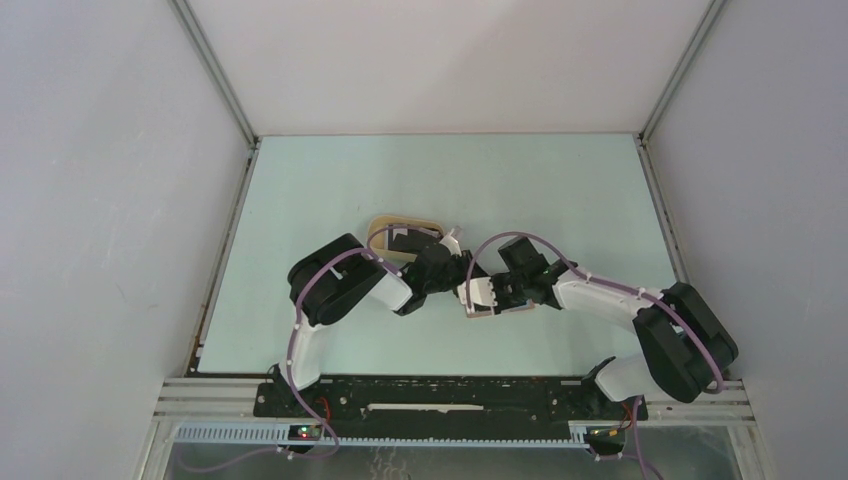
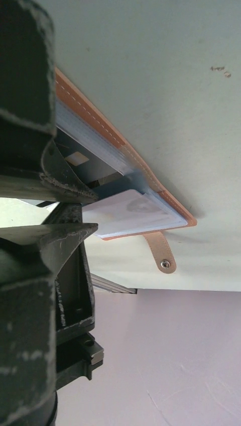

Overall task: Put the credit cards into the card holder
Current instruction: Insert the credit card into the card holder.

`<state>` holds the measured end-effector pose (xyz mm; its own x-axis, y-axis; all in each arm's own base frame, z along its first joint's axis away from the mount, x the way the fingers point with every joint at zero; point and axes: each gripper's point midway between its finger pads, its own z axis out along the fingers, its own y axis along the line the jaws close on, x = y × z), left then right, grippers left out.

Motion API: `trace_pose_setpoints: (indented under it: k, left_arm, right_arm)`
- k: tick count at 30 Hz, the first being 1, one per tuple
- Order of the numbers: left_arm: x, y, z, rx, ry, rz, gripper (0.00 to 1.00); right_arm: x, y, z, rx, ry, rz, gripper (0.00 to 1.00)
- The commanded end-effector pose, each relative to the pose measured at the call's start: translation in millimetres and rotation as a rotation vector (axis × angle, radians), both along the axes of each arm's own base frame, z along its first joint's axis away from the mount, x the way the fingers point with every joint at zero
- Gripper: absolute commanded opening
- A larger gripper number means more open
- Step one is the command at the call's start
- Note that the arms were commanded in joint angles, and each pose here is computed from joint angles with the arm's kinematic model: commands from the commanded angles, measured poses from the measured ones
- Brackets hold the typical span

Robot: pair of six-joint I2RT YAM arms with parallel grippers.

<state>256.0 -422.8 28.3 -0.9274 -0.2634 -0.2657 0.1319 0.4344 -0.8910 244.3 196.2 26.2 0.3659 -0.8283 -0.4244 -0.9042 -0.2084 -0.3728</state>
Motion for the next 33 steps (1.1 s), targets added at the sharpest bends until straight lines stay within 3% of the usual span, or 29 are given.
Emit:
trace_pose_setpoints:
  k: [1,11,15,19,23,27,33]
  left_arm:
    - [-12,27,-55,0.174,0.06,0.001,0.28]
    - [-11,29,-51,0.161,0.043,0.013,0.31]
    - [-11,31,-36,0.118,0.011,0.021,0.33]
    - [-14,35,-17,0.071,-0.045,0.021,0.34]
    - [-16,40,18,0.019,-0.175,0.012,0.35]
    - [-23,50,58,0.005,-0.386,-0.006,0.35]
    - [-23,77,101,0.172,-0.695,0.028,0.36]
  right_arm:
    - [1,-15,-1,-0.028,0.01,-0.015,0.0]
    - [10,-33,1,-0.033,0.012,-0.074,0.0]
    - [4,-30,17,0.045,0.038,-0.074,0.0]
    - [-14,-23,51,0.183,0.131,-0.067,0.14]
    - [-19,-21,87,0.324,0.24,-0.159,0.27]
    - [-16,-27,117,0.477,0.438,-0.39,0.42]
    - [-12,-47,126,0.574,0.799,-0.688,0.44]
